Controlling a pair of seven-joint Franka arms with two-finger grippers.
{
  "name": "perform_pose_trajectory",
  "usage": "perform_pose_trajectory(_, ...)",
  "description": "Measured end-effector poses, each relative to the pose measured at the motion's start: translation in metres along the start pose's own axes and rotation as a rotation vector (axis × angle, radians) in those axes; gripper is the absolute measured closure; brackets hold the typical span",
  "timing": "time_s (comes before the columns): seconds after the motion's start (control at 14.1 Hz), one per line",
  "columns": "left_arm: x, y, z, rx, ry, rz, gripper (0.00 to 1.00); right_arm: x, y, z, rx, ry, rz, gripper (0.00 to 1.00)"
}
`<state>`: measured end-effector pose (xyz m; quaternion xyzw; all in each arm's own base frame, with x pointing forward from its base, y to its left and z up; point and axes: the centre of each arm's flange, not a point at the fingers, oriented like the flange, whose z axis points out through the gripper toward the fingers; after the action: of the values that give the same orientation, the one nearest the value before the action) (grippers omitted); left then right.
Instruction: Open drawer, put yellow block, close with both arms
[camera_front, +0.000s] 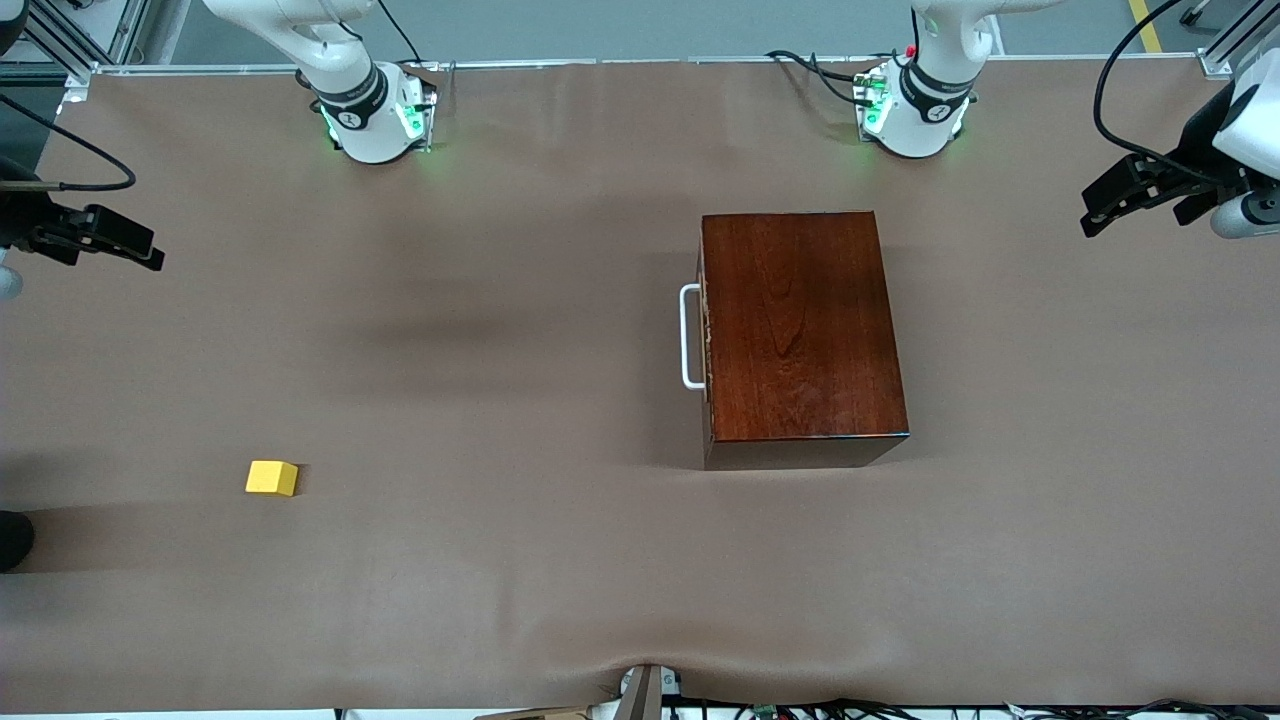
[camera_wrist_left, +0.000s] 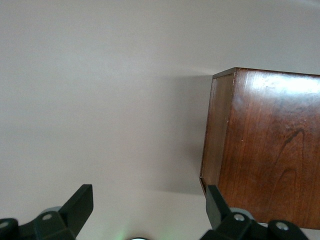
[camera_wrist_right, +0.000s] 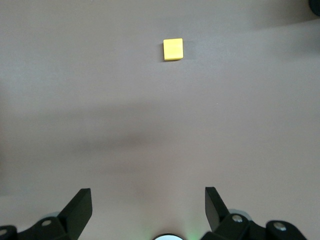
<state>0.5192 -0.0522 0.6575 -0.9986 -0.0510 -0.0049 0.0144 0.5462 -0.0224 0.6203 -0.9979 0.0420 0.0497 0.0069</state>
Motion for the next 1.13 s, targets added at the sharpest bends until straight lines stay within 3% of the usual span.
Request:
perform_pose_trajectory(0.5,0.009,0.079,0.013,-0.006,-0.029,0.095,0.0,0.006,-0.001,0.005,-0.001,0.005,-0.008,0.0)
perform_pose_trajectory(1.13,-0.019,0.301,0.083,0.033,-0.072,0.115,0.0,0.009,-0.004,0.009,-0.002,0.005,-0.022,0.0)
